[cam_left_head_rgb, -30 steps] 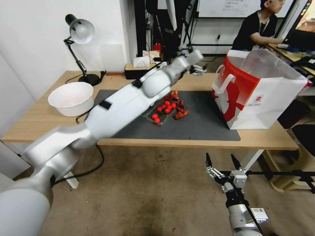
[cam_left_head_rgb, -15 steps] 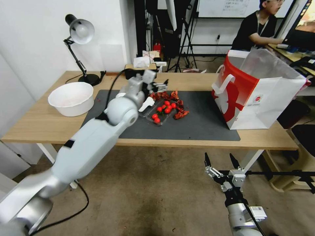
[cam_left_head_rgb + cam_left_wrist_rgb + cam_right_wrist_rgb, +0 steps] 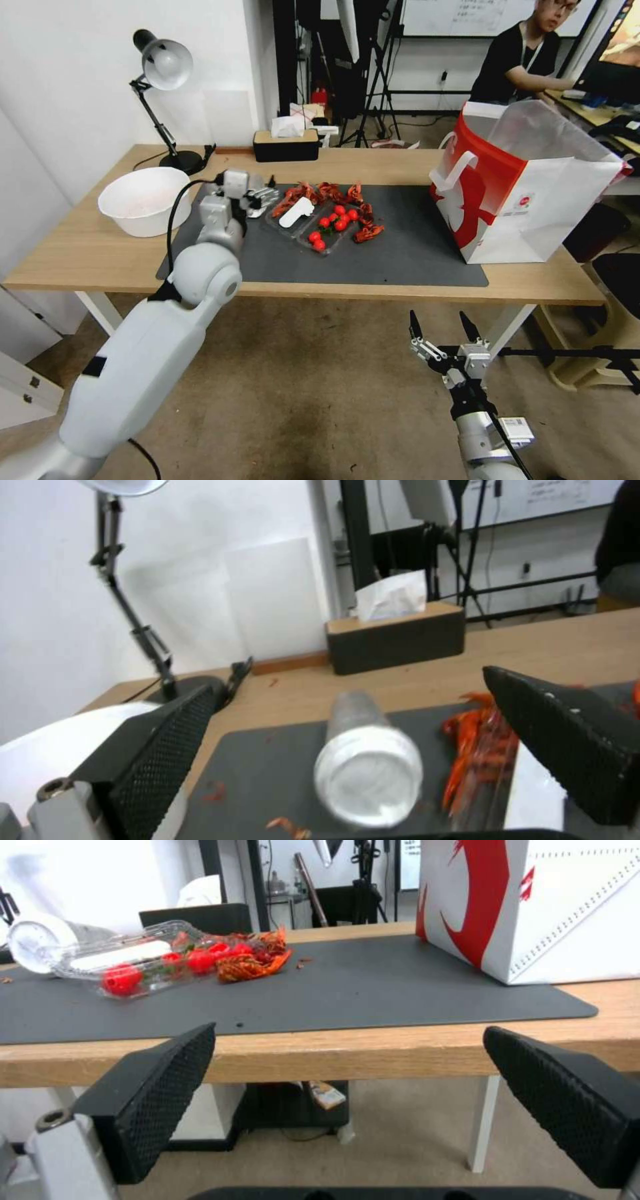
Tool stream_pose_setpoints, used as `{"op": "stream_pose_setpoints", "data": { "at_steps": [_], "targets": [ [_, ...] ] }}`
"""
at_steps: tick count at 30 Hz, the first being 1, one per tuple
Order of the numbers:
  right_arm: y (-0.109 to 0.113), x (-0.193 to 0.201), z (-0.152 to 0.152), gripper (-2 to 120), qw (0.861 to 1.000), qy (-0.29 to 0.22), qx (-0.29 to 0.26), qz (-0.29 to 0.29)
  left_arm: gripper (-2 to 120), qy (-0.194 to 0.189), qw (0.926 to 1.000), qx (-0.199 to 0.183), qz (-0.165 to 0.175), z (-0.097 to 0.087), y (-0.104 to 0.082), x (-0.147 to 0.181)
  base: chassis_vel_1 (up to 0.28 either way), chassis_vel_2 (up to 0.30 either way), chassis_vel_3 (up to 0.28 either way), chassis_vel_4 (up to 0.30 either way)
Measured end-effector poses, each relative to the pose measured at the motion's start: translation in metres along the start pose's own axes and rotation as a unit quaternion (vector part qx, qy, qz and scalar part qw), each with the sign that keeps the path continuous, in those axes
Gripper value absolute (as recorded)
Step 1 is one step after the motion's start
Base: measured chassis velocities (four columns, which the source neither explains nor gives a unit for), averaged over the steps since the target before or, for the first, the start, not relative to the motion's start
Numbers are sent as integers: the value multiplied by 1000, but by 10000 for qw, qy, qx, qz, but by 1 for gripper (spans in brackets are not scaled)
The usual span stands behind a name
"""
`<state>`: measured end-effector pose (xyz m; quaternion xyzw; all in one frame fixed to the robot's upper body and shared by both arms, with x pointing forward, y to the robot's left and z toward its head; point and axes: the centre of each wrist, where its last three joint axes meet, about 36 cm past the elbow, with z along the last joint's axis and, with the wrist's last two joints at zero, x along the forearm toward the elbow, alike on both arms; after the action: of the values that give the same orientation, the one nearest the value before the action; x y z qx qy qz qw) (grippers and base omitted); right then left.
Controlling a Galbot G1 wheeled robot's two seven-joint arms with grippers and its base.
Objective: Pick up the trash from the table and place it into the takeout bag.
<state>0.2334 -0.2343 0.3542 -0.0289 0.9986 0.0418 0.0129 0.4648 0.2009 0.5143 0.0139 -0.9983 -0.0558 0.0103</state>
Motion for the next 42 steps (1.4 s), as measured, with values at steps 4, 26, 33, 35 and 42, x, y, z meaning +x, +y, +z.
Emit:
{"op": "stream_pose_setpoints", "data": {
  "at_steps": [4, 26, 33, 35, 42],
  "targets": [
    [0, 1, -1, 100, 10000, 3, -2, -2, 100, 114, 9999, -44, -108, 10, 1, 12, 0, 0, 0, 0],
    [0, 2, -2, 100, 10000, -49, 9, -53, 100, 558, 9981, 213, -144, 58, 8, 99, 0, 0, 0, 0],
    [-2, 1, 0, 100, 10000, -31, 19, -66, 100, 577, 9972, 475, -48, 73, 9, 119, 0, 0, 0, 0],
    [-2, 1, 1, 100, 10000, -24, 13, -69, 100, 555, 9969, 561, -34, 77, 9, 124, 0, 0, 0, 0],
    [-1, 1, 2, 100, 10000, -13, 2, -75, 100, 519, 9965, 650, -23, 80, 9, 124, 0, 0, 0, 0]
  ]
}}
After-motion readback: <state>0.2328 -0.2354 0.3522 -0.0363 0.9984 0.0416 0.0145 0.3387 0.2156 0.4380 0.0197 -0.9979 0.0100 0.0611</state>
